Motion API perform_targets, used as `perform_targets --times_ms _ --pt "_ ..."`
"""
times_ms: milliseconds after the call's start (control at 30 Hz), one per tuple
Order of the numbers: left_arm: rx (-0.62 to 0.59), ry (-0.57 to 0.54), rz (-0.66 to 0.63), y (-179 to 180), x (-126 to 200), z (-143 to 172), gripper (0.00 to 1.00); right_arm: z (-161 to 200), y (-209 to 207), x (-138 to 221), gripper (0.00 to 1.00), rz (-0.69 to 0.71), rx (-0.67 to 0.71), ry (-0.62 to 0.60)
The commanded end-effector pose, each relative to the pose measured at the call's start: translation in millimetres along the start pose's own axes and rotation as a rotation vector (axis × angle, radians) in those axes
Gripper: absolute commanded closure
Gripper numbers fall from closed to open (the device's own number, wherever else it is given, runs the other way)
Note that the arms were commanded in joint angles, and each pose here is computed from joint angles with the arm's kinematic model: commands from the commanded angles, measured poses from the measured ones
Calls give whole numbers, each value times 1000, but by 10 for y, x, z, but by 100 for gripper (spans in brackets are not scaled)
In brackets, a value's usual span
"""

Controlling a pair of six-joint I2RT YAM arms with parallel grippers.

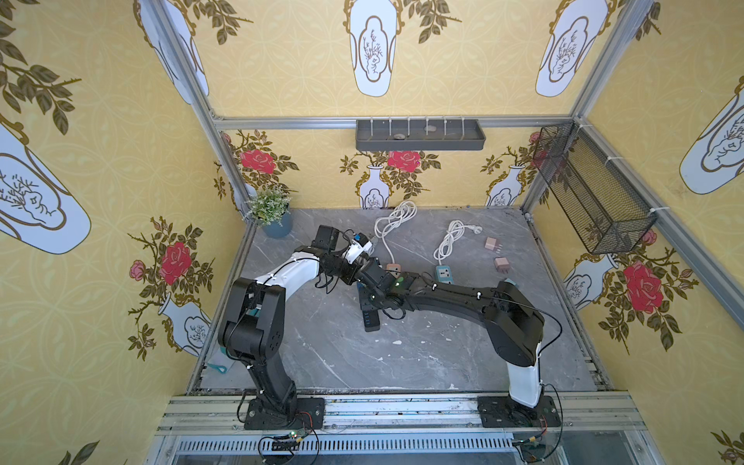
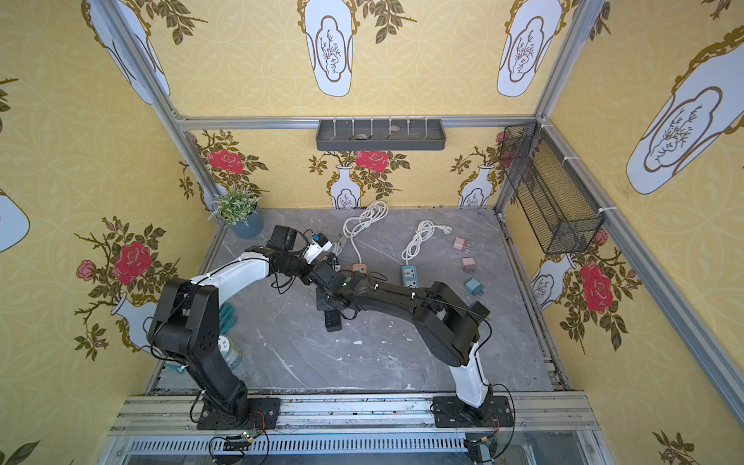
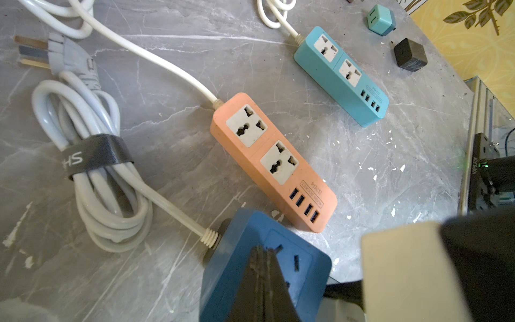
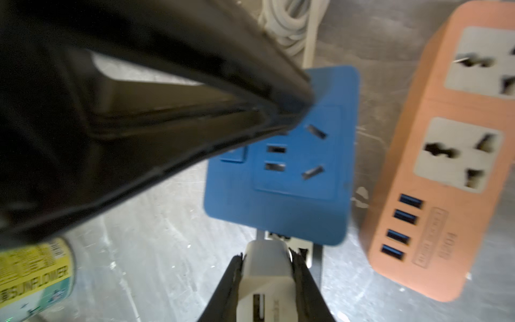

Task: Pull the plug off the socket
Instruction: Remove the plug from the socket.

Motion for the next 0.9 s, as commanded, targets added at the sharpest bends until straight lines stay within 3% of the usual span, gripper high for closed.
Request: perform_targets --times_ms 0,500,867 --pt "119 255 -56 29 -57 636 100 -19 71 25 91 -35 -14 -9" --pt "115 248 -59 18 -31 611 100 -207 -187 499 92 -67 -66 -95" --pt "111 243 -61 16 -18 595 100 -421 -1202 1146 94 223 -174 -227"
Point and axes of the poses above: each gripper's point midway between its finger pads, its own x axis back along the fingers, its own y axis along the line the jaws close on, z = x × y, the point moved 1 cm from there along x, back along the fingers, and after that the axes turned 7 degrees about -x, right-handed, at the moved point
